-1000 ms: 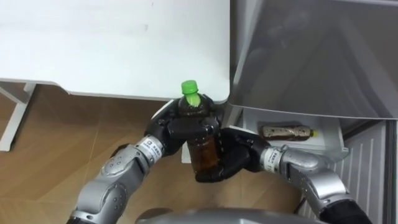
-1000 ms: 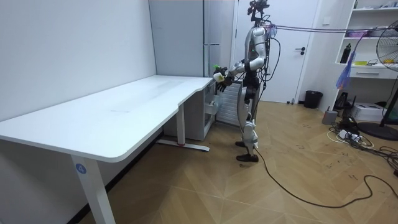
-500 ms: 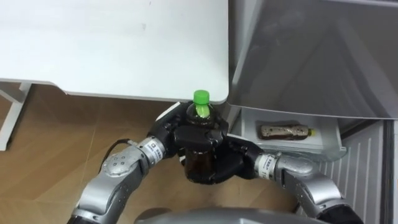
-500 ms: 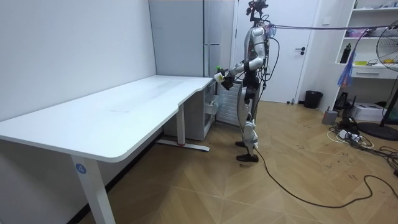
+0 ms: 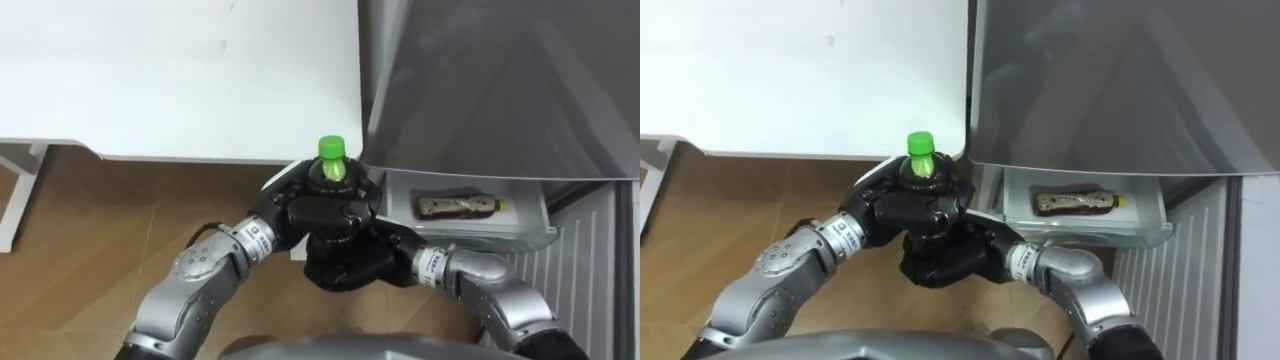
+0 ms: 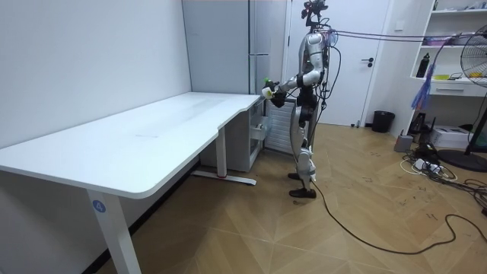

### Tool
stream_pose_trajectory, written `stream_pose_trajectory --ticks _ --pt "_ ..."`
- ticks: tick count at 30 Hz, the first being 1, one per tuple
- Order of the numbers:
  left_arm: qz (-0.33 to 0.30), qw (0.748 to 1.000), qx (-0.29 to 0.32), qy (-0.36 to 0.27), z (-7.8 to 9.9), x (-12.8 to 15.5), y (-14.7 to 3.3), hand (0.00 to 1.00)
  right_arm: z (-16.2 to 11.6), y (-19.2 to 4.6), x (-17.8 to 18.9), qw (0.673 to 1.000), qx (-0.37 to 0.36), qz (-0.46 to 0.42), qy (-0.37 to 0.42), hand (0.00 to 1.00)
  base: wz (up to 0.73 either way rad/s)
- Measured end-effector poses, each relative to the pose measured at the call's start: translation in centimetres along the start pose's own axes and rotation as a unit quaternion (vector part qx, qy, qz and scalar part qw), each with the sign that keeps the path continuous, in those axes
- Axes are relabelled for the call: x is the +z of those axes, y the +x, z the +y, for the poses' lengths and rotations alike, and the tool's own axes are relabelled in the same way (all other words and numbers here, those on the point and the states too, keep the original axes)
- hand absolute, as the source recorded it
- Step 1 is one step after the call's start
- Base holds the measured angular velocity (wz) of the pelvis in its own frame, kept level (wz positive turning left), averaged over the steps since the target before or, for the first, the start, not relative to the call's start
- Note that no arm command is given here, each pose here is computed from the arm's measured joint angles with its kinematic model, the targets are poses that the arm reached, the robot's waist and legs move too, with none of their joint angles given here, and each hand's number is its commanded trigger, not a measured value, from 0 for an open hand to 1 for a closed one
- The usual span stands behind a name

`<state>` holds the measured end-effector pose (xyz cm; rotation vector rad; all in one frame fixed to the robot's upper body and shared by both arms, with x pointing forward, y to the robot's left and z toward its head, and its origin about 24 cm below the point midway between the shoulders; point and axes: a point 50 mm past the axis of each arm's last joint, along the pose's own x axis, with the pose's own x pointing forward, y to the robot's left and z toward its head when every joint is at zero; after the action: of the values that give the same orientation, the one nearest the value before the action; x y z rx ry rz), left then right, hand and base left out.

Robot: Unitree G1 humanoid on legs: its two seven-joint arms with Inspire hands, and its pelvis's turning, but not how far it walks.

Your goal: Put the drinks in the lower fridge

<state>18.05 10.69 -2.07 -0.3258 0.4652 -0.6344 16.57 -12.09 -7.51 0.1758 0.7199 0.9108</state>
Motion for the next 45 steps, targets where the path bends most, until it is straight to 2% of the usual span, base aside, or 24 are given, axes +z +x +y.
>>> stream_pose_trajectory --ticks 34,45 --pt "-0.046 0.999 0.004 0.008 0.3 1.6 0.0 0.0 -0.5 -0.4 -0.6 1.0 -0.014 0.012 0.012 1.0 0.0" --pt "-0.159 0.986 0.012 0.05 -0.4 6.3 -0.6 0.0 -0.9 -1.0 -1.0 0.999 -0.029 0.017 0.015 1.0 0.0"
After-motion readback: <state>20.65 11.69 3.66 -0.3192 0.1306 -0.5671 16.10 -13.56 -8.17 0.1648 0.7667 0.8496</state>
